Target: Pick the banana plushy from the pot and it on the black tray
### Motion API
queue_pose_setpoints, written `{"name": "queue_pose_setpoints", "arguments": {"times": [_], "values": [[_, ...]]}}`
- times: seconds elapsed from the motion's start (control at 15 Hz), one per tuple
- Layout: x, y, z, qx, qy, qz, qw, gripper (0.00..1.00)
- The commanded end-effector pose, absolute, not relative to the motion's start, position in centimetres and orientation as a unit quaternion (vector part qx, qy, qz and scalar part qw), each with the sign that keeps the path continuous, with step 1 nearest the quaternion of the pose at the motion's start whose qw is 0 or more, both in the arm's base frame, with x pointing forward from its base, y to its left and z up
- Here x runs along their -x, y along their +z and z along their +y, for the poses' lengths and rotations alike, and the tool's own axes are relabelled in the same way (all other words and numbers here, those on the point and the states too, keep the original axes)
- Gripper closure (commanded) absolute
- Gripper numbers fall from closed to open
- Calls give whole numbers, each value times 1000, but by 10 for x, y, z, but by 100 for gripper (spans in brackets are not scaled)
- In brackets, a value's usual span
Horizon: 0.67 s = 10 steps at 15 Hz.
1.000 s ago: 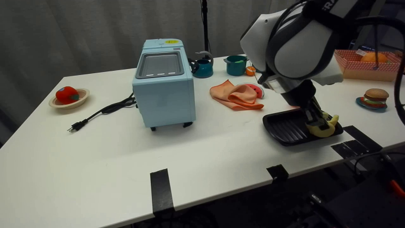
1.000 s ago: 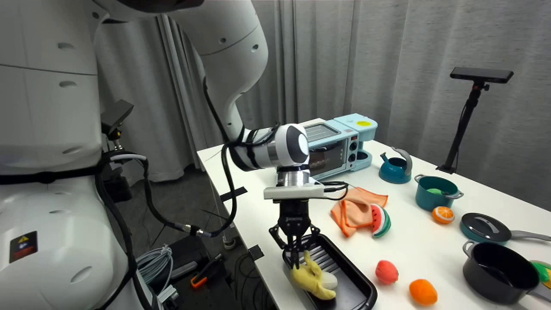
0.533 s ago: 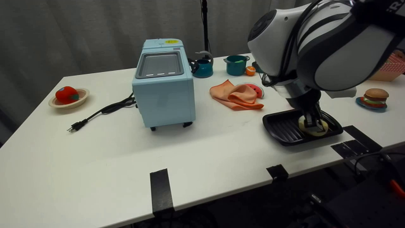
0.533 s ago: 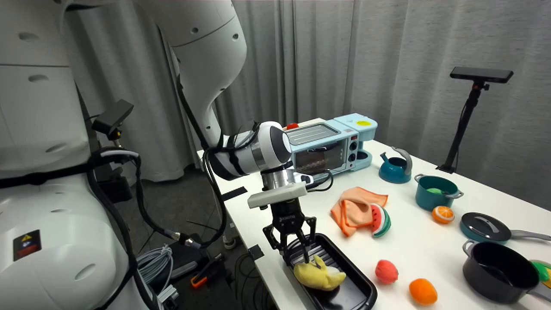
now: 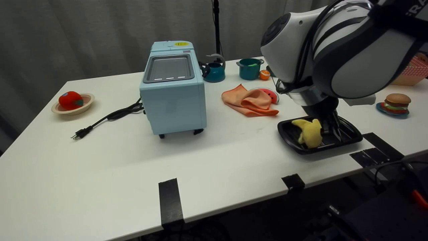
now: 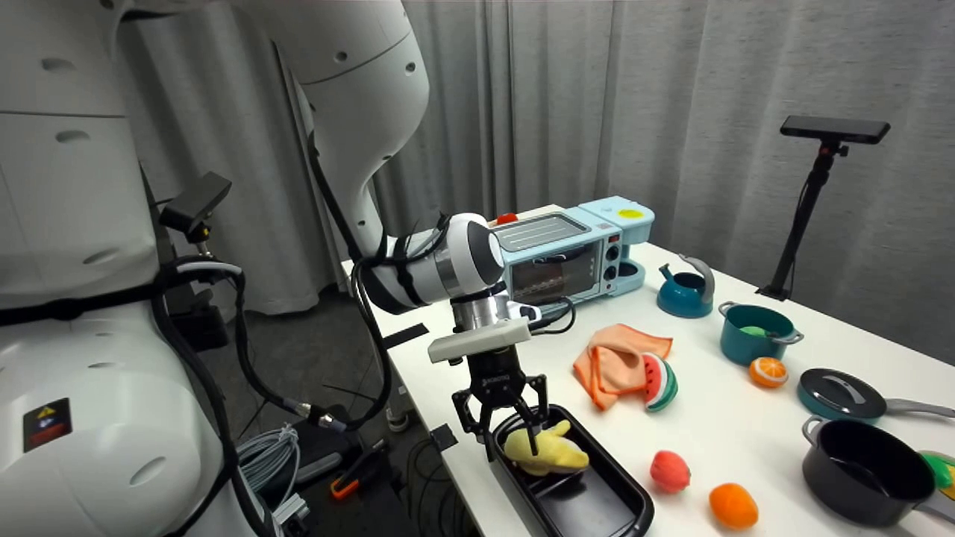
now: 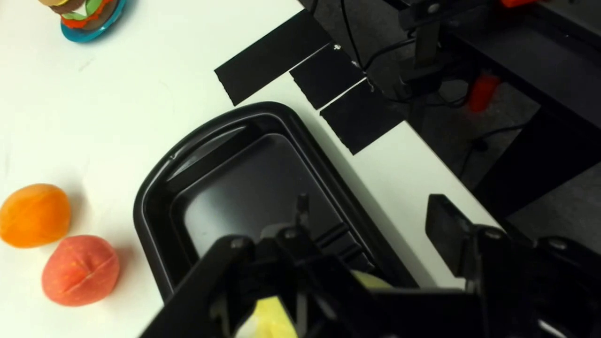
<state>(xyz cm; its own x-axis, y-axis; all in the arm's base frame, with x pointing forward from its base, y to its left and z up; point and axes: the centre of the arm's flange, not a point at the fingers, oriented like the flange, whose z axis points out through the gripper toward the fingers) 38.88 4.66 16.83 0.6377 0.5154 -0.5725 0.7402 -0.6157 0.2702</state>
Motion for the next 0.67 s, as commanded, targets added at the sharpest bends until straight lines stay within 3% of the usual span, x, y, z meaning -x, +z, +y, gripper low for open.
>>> {"name": "queue_pose_setpoints", "arguments": {"times": [0.0,0.07,0.6], "values": [[-394,177,45,-881,-202,351,245,5],[-397,182,45,-885,-194,349,241,0],[-431,237,26,-918,-115,303,229,0]]}}
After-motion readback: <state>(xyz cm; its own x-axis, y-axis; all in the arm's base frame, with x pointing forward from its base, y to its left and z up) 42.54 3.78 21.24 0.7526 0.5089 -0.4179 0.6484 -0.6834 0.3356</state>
